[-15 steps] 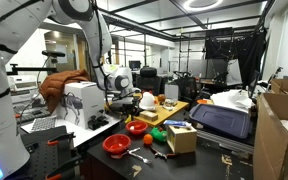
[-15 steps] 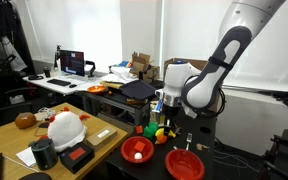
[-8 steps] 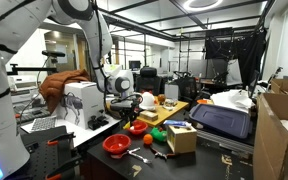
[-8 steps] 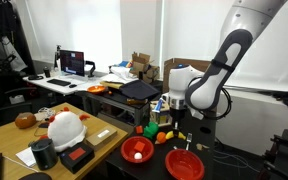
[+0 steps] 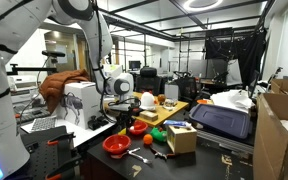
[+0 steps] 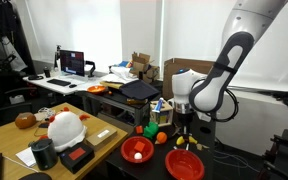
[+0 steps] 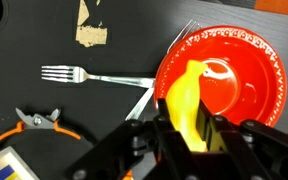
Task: Put the plush toy inside the red bowl
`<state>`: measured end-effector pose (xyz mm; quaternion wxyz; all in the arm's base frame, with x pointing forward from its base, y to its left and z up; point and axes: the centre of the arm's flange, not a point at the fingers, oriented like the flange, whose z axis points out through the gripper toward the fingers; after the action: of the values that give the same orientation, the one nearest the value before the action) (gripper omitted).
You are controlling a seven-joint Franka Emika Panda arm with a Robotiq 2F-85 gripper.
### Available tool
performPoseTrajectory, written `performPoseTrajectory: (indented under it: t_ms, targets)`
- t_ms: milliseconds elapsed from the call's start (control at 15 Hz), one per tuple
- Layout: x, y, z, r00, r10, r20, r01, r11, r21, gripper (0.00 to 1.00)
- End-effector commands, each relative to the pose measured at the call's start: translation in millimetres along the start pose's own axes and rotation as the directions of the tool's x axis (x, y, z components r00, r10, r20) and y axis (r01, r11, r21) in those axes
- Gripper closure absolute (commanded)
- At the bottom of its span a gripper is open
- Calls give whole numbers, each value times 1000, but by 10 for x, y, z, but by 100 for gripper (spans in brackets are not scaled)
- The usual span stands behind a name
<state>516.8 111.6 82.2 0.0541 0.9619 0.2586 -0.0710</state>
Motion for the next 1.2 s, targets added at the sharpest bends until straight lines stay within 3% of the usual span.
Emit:
performPoseTrajectory:
  t_ms: [0, 267, 533, 1133]
  targets:
    - [-223, -66, 61, 997, 16, 78, -19, 999, 40, 92]
    - [-344, -203, 170, 993, 11, 119, -23, 995, 100, 92]
    - [-352, -341, 228, 995, 16, 103, -32, 987, 156, 92]
    - [-332, -328, 216, 998, 45, 52, -53, 983, 177, 92]
